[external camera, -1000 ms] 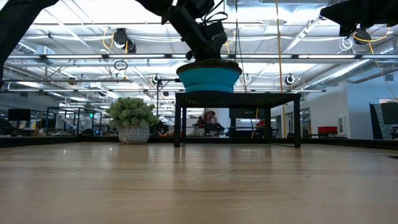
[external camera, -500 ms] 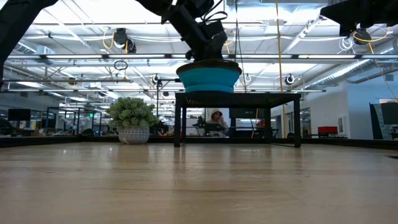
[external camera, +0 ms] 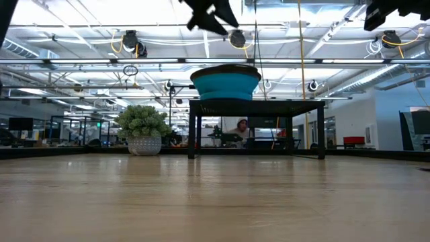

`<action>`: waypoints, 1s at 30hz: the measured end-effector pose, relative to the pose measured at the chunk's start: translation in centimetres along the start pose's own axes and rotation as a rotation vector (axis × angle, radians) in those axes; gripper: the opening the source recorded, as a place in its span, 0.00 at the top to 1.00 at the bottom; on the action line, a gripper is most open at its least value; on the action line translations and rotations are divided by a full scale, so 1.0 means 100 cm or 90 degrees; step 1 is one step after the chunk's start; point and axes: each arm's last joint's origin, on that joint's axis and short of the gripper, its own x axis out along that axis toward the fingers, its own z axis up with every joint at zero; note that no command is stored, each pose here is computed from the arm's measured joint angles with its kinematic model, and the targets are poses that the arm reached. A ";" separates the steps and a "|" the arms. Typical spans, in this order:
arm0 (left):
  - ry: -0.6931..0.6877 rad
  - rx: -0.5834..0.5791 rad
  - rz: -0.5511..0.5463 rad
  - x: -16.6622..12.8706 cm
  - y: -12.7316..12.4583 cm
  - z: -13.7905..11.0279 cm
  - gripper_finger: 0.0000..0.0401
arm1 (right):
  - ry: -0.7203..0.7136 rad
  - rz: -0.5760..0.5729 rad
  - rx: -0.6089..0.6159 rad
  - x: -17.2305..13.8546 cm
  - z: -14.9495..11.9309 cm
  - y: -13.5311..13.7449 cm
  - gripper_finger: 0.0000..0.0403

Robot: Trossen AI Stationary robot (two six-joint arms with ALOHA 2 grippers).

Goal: Pick & Place Fruit
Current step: Put the yellow table knife on the shelf

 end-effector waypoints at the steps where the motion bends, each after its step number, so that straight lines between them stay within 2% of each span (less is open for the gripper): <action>1: -0.004 0.000 -0.004 -0.007 -0.005 0.002 0.41 | 0.000 0.010 0.001 0.000 0.000 0.000 0.99; 4: -0.003 -0.002 -0.007 -0.024 -0.018 0.003 0.46 | 0.001 0.042 0.001 0.000 0.000 0.002 0.99; 8: 0.018 -0.016 -0.017 -0.036 -0.035 -0.002 0.58 | 0.004 0.057 0.040 0.000 0.000 0.003 0.99; 13: 0.033 -0.029 -0.050 -0.042 -0.060 -0.009 0.74 | 0.007 0.058 0.101 0.000 0.000 0.003 0.99; 21: 0.051 -0.038 -0.089 -0.043 -0.089 -0.026 0.97 | 0.035 0.119 0.136 0.004 -0.002 0.004 0.99; 30: 0.036 -0.022 -0.159 -0.034 -0.105 -0.045 0.99 | 0.115 0.111 0.188 0.024 -0.013 -0.002 0.99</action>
